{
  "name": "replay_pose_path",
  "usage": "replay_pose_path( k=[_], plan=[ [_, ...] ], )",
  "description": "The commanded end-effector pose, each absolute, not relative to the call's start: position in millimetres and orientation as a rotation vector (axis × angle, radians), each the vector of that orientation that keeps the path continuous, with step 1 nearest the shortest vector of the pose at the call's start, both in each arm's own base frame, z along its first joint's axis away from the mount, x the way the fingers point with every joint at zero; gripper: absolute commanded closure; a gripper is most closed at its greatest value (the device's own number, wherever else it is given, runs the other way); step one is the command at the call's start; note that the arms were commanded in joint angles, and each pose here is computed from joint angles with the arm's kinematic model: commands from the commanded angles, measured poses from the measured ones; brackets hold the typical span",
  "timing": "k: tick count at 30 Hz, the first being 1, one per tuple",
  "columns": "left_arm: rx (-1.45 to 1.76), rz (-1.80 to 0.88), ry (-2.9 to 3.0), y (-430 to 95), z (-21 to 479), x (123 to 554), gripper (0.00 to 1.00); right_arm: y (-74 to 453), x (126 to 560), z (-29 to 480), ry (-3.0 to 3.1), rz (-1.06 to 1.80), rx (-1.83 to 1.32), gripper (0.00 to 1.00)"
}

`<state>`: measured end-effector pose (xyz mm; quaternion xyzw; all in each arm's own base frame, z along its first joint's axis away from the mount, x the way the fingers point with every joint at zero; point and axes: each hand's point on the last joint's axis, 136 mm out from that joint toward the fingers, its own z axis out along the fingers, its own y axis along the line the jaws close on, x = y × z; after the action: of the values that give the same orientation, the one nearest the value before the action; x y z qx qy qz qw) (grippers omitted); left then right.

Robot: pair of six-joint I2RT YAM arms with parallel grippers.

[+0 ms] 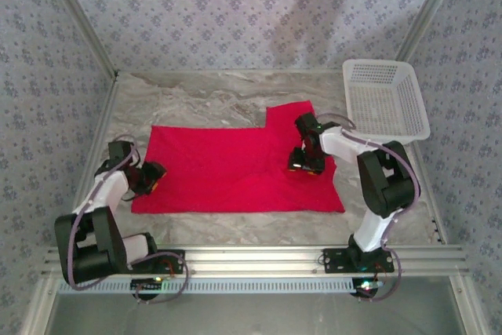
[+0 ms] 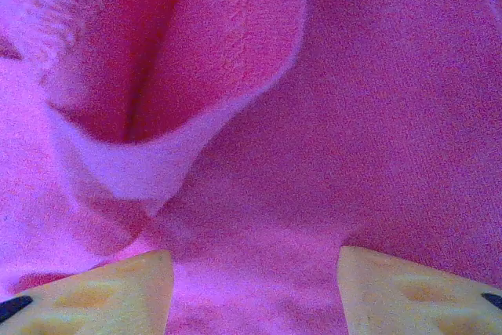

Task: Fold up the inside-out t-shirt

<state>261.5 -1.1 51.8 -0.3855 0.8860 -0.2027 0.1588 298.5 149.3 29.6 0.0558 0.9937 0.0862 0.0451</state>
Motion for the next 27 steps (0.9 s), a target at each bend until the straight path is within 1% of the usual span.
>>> replay_pose_path(
  k=[1,3,6,12,17,22,25,27],
  plan=[
    [-1.043,-0.546,2.495,8,84,282,0.52,166,333,81,2.923,0.354,0.098,0.39],
    [-1.013,-0.513,2.471,17,100,305,0.51,166,366,101,2.841,0.329,0.118,0.37],
    [-1.001,-0.444,2.48,34,108,344,0.51,154,416,117,2.762,0.275,0.177,0.37],
    [-1.001,-0.44,2.541,48,101,420,0.51,128,493,106,2.724,0.192,0.298,0.37],
    [-1.006,-0.435,2.585,52,78,461,0.55,117,533,96,2.694,0.156,0.347,0.37],
    [-1.023,-0.439,2.615,53,55,484,0.6,108,558,88,2.663,0.096,0.348,0.35],
    [-1.031,-0.443,2.643,50,40,492,0.67,101,571,79,2.659,0.081,0.357,0.34],
    [-1.034,-0.442,2.663,48,30,494,0.76,98,579,71,2.659,0.091,0.366,0.33]
  ],
)
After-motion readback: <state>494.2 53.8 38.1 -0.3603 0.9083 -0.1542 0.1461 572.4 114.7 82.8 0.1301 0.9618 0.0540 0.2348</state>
